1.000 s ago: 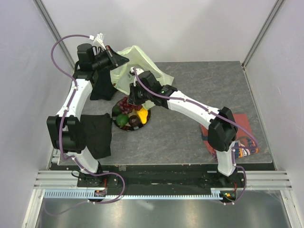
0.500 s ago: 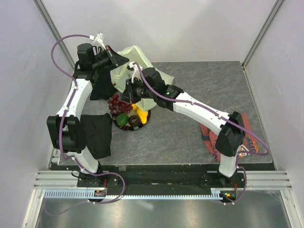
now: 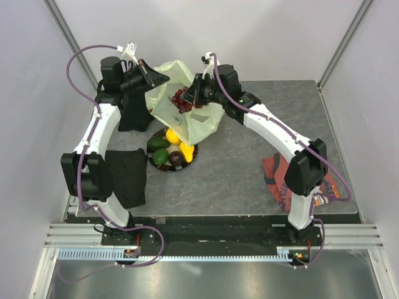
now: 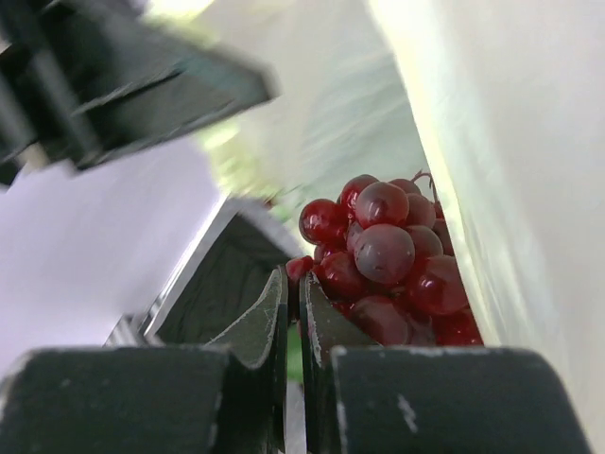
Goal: Place the fruits into the plastic bag
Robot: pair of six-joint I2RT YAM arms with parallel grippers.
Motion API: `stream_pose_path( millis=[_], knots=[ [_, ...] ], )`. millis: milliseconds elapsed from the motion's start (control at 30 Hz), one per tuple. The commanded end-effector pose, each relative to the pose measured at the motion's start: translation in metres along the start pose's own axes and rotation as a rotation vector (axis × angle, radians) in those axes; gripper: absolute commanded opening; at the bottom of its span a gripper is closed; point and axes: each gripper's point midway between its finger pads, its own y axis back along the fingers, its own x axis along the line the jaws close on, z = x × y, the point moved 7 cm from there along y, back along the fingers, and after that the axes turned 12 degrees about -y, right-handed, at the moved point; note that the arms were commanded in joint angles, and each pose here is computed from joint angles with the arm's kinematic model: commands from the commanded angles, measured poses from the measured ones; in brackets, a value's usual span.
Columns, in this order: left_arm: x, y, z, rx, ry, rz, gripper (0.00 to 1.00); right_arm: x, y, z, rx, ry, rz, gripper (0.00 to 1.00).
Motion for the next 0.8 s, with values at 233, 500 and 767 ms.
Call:
stream_pose_path(
  millis=[233, 500, 767],
  knots=[
    [-0.034, 0.012, -0.002, 0.015, 0.034, -0.136, 0.02, 0.007, -0.029, 0.054, -0.201, 0.001, 0.032, 0.00],
    [-0.045, 0.016, 0.000, 0.006, 0.044, -0.185, 0.02, -0.044, -0.036, 0.061, -0.373, 0.069, -0.274, 0.00],
    [-0.057, 0.017, 0.003, -0.012, 0.083, -0.254, 0.02, -0.083, -0.016, 0.053, -0.448, 0.361, -0.685, 0.00]
  ],
)
